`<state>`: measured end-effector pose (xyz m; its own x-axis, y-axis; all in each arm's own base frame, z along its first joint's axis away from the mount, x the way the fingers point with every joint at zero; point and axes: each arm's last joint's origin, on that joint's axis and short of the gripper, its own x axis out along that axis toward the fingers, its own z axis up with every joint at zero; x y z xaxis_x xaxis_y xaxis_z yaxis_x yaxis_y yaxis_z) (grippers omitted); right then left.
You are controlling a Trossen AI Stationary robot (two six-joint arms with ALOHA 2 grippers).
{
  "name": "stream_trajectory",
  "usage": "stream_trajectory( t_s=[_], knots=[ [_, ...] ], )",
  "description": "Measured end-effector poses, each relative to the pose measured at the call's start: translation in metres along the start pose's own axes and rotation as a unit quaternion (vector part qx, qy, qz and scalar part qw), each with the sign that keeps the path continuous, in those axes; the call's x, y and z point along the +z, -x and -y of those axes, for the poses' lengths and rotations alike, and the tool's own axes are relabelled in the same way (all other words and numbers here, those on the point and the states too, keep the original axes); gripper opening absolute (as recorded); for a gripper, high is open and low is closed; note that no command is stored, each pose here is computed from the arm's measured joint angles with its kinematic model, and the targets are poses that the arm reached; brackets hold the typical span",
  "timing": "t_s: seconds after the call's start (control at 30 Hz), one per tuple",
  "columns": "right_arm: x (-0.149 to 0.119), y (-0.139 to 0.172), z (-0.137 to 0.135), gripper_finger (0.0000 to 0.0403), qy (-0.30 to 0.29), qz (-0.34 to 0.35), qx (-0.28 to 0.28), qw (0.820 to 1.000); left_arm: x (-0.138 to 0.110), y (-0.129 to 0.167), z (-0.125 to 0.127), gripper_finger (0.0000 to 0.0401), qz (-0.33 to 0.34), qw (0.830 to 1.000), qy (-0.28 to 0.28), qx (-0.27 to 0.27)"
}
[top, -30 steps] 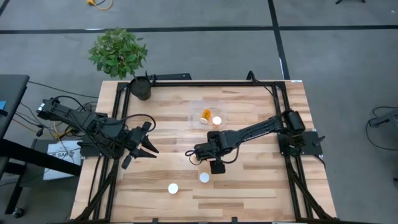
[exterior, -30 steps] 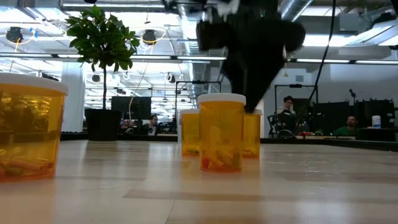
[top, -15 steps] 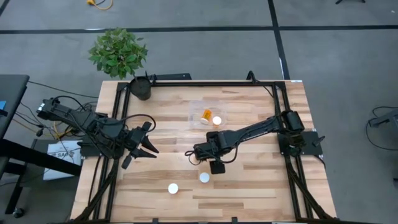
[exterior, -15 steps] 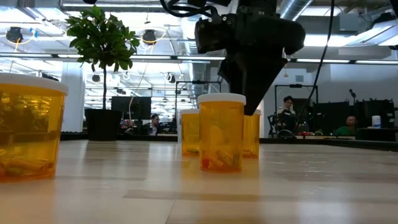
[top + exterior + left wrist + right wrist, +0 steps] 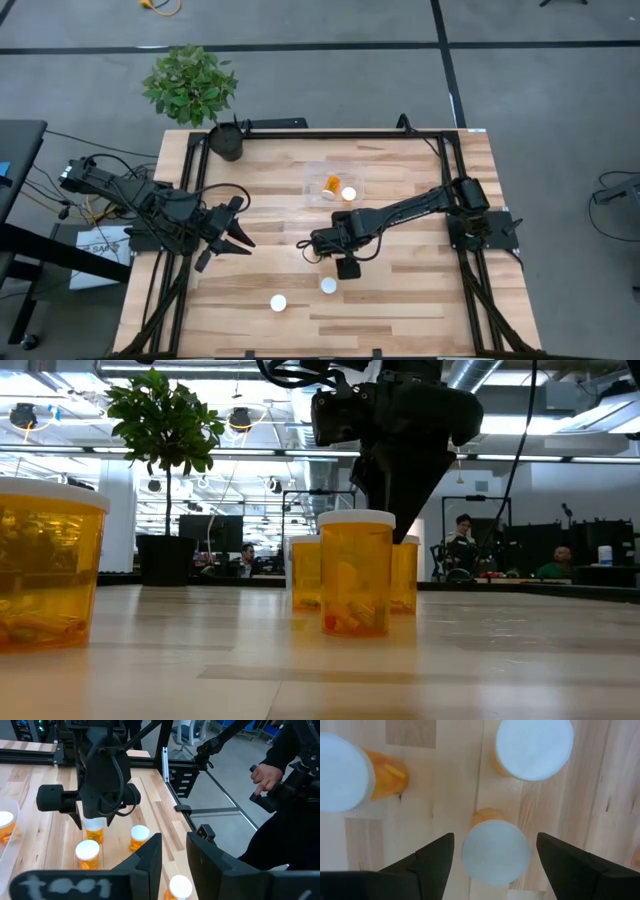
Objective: Pick and place pill bottles into a basket
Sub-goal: Put the orange pill bottle into the transparent bin
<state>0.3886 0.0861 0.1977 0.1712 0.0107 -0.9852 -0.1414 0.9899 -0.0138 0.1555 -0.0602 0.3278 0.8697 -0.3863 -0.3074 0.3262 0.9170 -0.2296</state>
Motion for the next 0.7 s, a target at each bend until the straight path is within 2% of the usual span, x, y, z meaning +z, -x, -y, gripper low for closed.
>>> stream_trajectory(
  t_s=[0.23,0.7],
  knots=[
    [0.0003,0.0,0.0,0.0278,-0.004,0.002,0.0,1.0,-0.0001,0.0001,0.0003,0.0077,-0.001,1.0,0.0,-0.005],
    [-0.001,0.0,-0.001,0.0278,-0.054,-0.005,0.005,0.999,-0.0001,0.0001,0.0003,0.0077,-0.001,1.0,-0.001,-0.005]
  ],
)
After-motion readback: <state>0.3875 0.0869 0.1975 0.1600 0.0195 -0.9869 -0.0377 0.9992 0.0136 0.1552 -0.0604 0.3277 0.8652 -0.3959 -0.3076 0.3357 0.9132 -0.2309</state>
